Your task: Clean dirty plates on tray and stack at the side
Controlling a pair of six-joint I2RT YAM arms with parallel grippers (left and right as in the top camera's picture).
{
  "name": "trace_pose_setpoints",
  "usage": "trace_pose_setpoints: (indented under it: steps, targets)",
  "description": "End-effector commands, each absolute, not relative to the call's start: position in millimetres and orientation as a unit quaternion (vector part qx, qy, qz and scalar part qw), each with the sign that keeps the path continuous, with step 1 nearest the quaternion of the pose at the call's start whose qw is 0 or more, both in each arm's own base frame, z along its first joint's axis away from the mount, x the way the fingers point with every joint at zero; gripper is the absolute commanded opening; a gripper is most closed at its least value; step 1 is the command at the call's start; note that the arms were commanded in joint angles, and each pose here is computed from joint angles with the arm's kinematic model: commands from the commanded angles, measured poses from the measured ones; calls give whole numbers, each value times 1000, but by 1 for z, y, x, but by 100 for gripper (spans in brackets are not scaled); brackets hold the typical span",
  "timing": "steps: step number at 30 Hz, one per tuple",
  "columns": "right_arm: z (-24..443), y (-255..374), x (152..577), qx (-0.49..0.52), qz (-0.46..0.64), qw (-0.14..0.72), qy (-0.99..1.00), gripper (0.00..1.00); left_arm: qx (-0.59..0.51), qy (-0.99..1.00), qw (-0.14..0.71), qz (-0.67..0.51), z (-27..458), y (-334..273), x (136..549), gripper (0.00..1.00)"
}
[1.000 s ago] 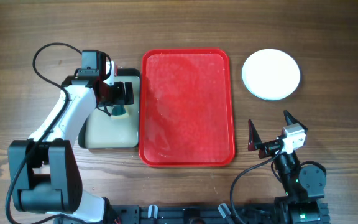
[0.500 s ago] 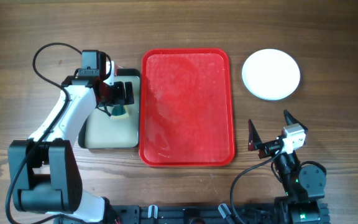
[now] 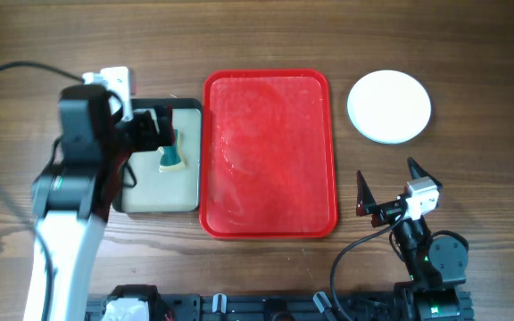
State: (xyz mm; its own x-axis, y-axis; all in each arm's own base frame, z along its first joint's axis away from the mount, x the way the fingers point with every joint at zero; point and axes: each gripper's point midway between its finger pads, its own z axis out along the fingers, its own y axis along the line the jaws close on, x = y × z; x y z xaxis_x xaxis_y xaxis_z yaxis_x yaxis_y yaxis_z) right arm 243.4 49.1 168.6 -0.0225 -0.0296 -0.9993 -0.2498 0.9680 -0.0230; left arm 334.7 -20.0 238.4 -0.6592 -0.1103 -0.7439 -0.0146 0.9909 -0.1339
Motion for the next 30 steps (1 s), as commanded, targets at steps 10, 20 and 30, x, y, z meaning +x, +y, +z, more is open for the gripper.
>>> trace_pose_setpoints:
  steps: [10,20,30]
  targets:
    - [168,45,245,-88,72,692,713,100,-26,758,649,-63,376,-10,168,100]
    - [168,45,245,-88,72,692,713,100,-23,688,722,-67,370,-7,69,100]
    - [168,45,245,-88,72,692,713,100,12,594,798,-96,391,-22,138,100]
